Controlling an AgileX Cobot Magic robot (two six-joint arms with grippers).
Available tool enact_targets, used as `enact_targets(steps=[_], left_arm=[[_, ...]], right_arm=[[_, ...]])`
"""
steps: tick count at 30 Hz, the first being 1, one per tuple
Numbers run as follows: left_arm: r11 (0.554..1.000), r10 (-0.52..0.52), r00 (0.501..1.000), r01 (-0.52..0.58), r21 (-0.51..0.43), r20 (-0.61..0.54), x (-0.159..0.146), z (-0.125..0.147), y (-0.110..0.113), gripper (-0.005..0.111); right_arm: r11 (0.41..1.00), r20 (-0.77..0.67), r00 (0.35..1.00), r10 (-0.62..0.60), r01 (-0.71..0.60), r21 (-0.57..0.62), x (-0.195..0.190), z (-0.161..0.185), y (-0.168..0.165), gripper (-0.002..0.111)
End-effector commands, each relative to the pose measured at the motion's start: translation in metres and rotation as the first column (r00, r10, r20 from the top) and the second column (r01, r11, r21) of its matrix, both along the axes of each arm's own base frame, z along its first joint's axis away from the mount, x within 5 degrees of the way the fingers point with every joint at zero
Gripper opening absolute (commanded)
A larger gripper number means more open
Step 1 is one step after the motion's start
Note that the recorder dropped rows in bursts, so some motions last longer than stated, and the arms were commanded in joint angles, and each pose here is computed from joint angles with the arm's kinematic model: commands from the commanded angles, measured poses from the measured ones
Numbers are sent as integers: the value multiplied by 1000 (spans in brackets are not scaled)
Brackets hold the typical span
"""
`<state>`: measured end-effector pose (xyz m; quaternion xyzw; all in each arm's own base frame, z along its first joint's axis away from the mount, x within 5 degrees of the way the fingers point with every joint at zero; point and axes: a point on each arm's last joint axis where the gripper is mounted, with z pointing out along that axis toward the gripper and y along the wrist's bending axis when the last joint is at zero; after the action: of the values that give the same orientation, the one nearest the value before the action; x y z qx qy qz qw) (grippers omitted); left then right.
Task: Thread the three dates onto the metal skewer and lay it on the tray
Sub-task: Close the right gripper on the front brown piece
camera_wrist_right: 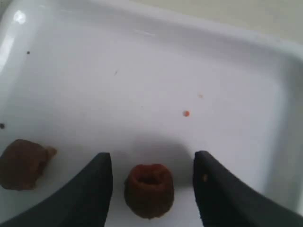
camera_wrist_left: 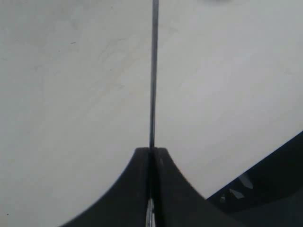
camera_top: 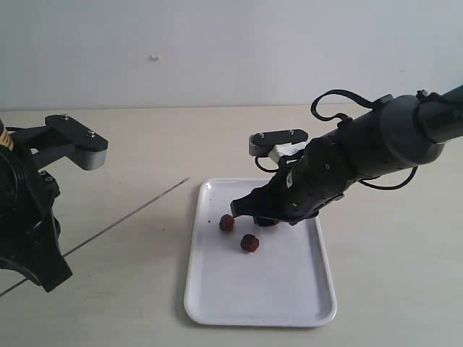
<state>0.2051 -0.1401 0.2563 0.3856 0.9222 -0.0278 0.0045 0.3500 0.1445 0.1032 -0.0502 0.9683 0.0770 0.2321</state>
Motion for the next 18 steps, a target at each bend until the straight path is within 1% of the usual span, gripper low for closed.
enact_targets(steps=[1,13,18], left_arm=[[1000,7,1000,-7,-2,-4,0,0,0,0],[1000,7,1000,-7,-2,-4,0,0,0,0],[1000,7,1000,-7,-2,-4,0,0,0,0]], right_arm=[[1000,5,1000,2,-2,1,-1,-2,0,51],[1000,-38,999,1,-2,-20,-5,-4,-2,50],[1000,-50,999,-1,0,-25,-6,-4,-2,45]])
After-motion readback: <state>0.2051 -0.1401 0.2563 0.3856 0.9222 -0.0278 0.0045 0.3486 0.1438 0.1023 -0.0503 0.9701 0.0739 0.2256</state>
